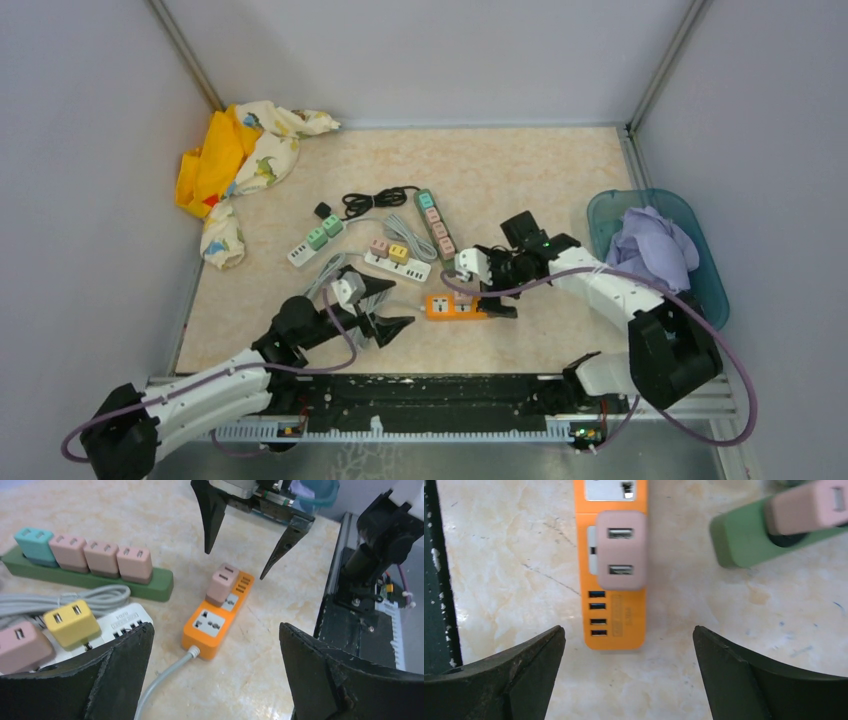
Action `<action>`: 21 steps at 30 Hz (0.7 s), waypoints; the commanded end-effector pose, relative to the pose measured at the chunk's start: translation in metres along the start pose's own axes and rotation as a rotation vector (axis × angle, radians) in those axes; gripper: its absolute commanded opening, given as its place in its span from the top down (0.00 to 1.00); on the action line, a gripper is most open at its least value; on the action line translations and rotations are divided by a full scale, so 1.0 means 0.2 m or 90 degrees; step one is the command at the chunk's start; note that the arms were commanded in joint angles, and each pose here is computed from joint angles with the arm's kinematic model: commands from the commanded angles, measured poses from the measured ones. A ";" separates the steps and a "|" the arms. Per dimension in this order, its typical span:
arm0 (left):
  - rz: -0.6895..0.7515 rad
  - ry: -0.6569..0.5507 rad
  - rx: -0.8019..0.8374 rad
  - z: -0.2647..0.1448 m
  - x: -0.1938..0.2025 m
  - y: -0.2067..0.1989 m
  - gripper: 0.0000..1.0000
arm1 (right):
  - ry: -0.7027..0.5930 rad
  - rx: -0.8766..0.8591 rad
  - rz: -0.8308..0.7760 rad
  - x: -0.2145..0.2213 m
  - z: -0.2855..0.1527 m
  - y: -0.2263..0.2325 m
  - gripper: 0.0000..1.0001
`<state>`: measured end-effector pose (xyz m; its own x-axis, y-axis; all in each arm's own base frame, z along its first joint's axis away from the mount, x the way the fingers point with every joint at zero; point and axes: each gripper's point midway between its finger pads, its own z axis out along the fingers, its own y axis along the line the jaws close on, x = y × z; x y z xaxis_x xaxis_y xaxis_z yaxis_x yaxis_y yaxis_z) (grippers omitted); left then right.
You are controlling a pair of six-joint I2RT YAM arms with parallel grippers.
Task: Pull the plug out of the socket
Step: Place the socket at the center of the board.
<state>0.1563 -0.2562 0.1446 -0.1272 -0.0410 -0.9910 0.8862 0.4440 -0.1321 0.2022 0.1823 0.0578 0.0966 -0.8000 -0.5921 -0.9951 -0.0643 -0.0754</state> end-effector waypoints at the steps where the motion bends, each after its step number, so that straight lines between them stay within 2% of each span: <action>1: 0.015 -0.135 -0.007 -0.02 -0.31 -0.02 0.00 | -0.088 0.066 0.001 -0.16 -0.21 -0.13 0.01; 4: 0.029 -0.137 -0.014 -0.04 -0.33 -0.01 0.00 | -0.114 0.090 -0.008 -0.22 -0.30 -0.15 0.01; 7: 0.029 -0.102 -0.009 -0.03 -0.31 -0.02 0.00 | -0.141 0.086 -0.026 -0.34 -0.42 -0.14 0.01; 11: 0.019 -0.063 0.011 0.00 -0.26 -0.04 0.00 | -0.158 0.010 0.018 -0.46 -0.50 -0.10 0.01; 14: 0.014 -0.051 0.017 0.02 -0.23 -0.04 0.00 | -0.206 -0.109 0.021 -0.54 -0.50 0.01 0.01; 16: 0.017 -0.040 0.035 0.04 -0.20 -0.06 0.00 | -0.247 -0.143 0.013 -0.58 -0.49 0.06 0.03; 21: 0.063 0.058 0.070 0.09 -0.05 -0.06 0.00 | -0.328 -0.060 -0.079 -0.59 -0.43 0.05 0.01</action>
<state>0.1575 -0.2656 0.1577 -0.1169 -0.0058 -0.9931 0.9045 0.4124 -0.1089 0.1948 0.2127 0.1782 0.0728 -0.5533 -0.8298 -0.9876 -0.1558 0.0173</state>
